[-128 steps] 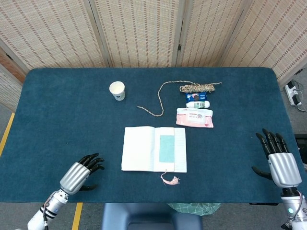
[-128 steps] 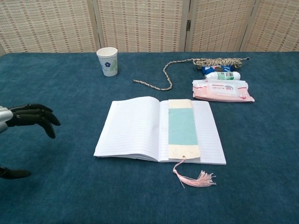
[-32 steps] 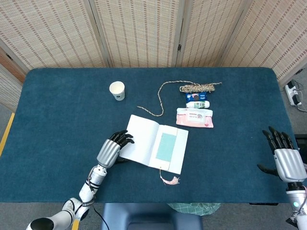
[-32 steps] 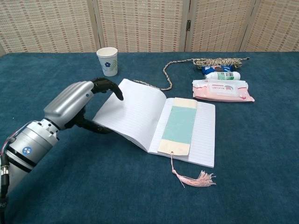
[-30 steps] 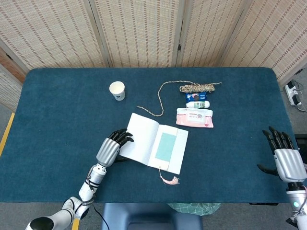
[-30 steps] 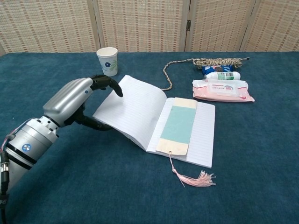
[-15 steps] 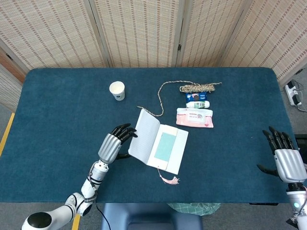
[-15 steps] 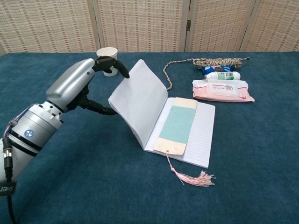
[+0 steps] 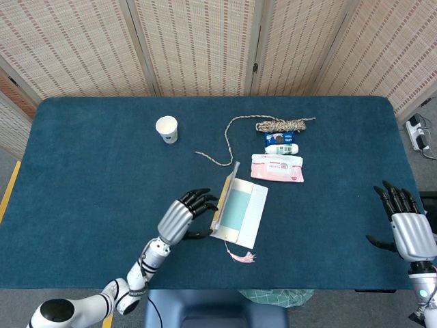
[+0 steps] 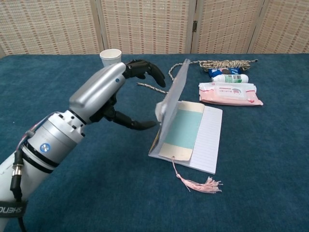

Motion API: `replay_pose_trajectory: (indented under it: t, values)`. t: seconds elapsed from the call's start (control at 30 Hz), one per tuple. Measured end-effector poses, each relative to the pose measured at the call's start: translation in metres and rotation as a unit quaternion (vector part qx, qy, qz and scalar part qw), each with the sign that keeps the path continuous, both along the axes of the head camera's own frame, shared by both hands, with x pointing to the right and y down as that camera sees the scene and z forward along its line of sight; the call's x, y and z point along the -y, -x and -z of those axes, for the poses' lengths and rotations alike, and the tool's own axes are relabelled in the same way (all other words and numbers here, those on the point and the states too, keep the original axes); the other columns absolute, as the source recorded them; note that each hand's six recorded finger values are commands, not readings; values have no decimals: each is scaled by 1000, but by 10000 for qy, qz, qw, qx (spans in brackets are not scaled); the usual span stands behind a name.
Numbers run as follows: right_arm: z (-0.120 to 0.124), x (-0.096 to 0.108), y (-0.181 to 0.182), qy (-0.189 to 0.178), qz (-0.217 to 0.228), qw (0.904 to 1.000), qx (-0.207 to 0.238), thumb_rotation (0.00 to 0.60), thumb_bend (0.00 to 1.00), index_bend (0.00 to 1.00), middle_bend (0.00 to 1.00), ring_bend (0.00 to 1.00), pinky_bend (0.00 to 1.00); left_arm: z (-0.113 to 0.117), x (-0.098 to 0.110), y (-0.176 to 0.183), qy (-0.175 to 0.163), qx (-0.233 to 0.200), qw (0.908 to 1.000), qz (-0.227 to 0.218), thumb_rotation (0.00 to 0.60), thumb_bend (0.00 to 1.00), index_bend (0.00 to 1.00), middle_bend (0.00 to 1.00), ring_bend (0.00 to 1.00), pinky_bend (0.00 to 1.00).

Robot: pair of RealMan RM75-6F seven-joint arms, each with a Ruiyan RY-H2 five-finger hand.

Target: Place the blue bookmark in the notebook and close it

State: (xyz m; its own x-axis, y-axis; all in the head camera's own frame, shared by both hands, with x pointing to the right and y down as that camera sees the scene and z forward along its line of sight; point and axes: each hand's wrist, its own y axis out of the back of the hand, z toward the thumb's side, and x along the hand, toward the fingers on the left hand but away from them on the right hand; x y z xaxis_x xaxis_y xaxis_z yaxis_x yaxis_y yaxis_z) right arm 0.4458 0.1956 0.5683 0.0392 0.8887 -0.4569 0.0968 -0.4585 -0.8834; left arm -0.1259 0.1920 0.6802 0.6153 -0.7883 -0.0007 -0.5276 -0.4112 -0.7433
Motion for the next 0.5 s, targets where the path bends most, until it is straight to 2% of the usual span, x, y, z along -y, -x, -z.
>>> replay_pose_trajectory:
  t: [0.1, 0.27, 0.37, 0.5]
  values:
    - [0, -1, 1, 25, 14, 10000, 16, 600, 93, 0, 0, 0, 0, 6, -16, -16, 20, -89, 9995, -299, 600, 165, 402, 314, 197, 279]
    - [1, -1, 0, 25, 15, 10000, 43, 600, 94, 0, 0, 0, 0, 11, -32, -33, 19, -138, 9982, -579, 600, 167, 402, 313, 197, 279]
    - [3, -1, -1, 17, 15, 10000, 60, 600, 95, 0, 0, 0, 0, 9, -31, -34, -8, -49, 9983, -589, 600, 165, 400, 312, 194, 276]
    - [4, -1, -1, 18, 16, 10000, 71, 600, 93, 0, 0, 0, 0, 5, -18, -24, 27, 62, 9991, -417, 600, 165, 399, 309, 188, 268]
